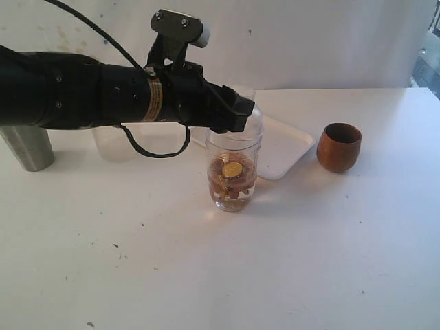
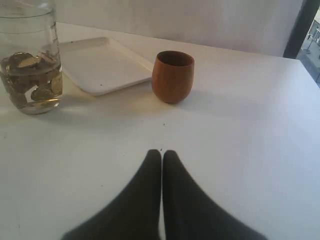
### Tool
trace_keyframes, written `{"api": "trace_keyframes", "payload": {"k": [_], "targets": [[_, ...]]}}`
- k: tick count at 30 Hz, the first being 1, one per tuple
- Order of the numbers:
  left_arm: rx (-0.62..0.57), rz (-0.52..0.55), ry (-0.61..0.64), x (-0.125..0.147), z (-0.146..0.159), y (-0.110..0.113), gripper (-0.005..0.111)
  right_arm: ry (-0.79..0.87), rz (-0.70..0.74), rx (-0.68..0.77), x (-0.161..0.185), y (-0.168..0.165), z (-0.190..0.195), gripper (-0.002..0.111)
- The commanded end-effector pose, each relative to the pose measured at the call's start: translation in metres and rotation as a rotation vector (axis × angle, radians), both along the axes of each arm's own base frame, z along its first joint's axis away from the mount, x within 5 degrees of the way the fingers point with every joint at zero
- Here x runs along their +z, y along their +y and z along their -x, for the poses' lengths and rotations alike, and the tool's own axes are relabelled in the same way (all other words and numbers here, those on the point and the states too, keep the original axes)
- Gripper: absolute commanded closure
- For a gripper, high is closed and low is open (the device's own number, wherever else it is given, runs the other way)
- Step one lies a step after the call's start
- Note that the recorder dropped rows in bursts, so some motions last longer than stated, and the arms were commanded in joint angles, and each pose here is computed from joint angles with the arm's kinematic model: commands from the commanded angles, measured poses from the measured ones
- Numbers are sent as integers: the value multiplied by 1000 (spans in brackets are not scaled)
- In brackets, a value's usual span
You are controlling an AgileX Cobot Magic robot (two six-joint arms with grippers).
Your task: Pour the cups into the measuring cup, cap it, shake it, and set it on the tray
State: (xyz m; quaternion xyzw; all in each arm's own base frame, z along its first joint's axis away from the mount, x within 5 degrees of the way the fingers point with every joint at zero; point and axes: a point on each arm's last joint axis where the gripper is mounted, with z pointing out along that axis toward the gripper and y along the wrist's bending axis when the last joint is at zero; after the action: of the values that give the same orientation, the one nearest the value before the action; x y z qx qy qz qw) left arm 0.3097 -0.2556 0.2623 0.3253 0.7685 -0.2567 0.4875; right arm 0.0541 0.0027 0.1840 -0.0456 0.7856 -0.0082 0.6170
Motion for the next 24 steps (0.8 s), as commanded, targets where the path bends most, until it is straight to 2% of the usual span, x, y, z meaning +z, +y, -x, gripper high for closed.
{"api": "trace_keyframes", "payload": {"k": [1,5,13,22,23,24], "targets": [[-12,12,-7,5,3,0,44,-13,-4,2,1,0,0,107],[-15,13,-7,5,3,0,37,-13,-4,2,1,0,0,107],[-22,17,-13,7,4,0,37,-13,-4,2,1,0,0,107],[-31,-10,-177,45,15,12,37,-13,-4,2,1,0,0,107],[-31,-5,-186,49,17,13,39,-13,-4,2,1,0,0,107],[-43,-11,-202,50,17,13,50,-13,-4,2,1,0,0,107]]}}
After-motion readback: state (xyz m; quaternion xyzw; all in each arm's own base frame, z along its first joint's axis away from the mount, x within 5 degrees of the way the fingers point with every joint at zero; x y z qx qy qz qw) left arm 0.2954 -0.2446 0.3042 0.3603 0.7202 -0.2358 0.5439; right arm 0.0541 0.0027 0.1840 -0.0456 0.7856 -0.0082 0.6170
